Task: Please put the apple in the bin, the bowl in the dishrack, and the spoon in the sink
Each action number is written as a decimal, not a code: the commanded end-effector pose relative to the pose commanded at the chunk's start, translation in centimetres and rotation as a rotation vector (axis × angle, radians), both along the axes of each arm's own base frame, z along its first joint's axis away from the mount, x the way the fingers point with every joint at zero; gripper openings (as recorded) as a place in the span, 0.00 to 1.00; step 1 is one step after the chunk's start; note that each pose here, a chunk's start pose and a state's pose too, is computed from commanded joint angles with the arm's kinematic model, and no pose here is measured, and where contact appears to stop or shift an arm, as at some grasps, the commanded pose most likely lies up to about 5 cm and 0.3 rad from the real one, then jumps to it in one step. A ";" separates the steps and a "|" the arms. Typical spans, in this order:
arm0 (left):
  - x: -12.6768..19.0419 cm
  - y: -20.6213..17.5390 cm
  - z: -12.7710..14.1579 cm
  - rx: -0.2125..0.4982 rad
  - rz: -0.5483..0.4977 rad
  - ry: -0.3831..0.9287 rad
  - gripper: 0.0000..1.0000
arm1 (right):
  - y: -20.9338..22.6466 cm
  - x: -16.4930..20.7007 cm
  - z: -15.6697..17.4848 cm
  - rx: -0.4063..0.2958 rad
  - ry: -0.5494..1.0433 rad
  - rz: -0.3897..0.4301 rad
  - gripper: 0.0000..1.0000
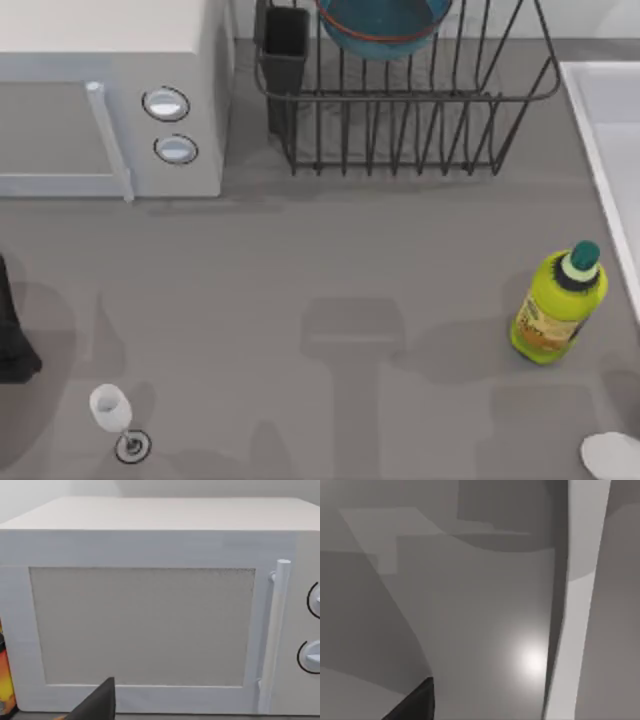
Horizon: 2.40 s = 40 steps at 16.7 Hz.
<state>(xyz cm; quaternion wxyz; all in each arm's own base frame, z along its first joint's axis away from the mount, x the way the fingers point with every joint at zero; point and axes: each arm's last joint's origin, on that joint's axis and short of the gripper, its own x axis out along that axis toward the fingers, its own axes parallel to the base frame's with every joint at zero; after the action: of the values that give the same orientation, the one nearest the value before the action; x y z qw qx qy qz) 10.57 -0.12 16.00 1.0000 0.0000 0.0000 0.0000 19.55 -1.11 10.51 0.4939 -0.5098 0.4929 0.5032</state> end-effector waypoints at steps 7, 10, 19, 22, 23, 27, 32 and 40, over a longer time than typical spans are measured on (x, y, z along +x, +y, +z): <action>0.0 0.0 0.0 0.000 0.000 0.000 1.00 | 0.0 -0.4 -1.2 0.000 0.008 0.001 1.00; 0.0 0.0 0.0 0.000 0.000 0.000 1.00 | 0.0 -0.4 -1.2 0.000 0.008 0.001 0.77; 0.0 0.0 0.0 0.000 0.000 0.000 1.00 | 0.0 -0.4 -1.2 0.000 0.008 0.001 0.10; 0.0 0.0 0.0 0.000 0.000 0.000 1.00 | 0.0 -0.4 -1.2 0.000 0.008 0.001 0.00; 0.0 0.0 0.0 0.000 0.000 0.000 1.00 | 0.0 -0.4 -1.2 0.000 0.008 0.001 0.00; 0.0 0.0 0.0 0.000 0.000 0.000 1.00 | 0.0 -0.4 -1.2 0.000 0.008 0.001 0.00; 0.0 0.0 0.0 0.000 0.000 0.000 1.00 | 0.0 0.1 1.8 -0.017 0.004 -0.046 0.00; 0.0 0.0 0.0 0.000 0.000 0.000 1.00 | 0.0 -0.1 9.7 -0.016 0.026 -0.041 0.00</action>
<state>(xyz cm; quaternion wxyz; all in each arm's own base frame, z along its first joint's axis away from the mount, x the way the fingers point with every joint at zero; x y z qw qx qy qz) 10.57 -0.12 16.00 1.0000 0.0000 0.0000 0.0000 19.49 -1.08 20.21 0.4935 -0.4970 0.5137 0.4955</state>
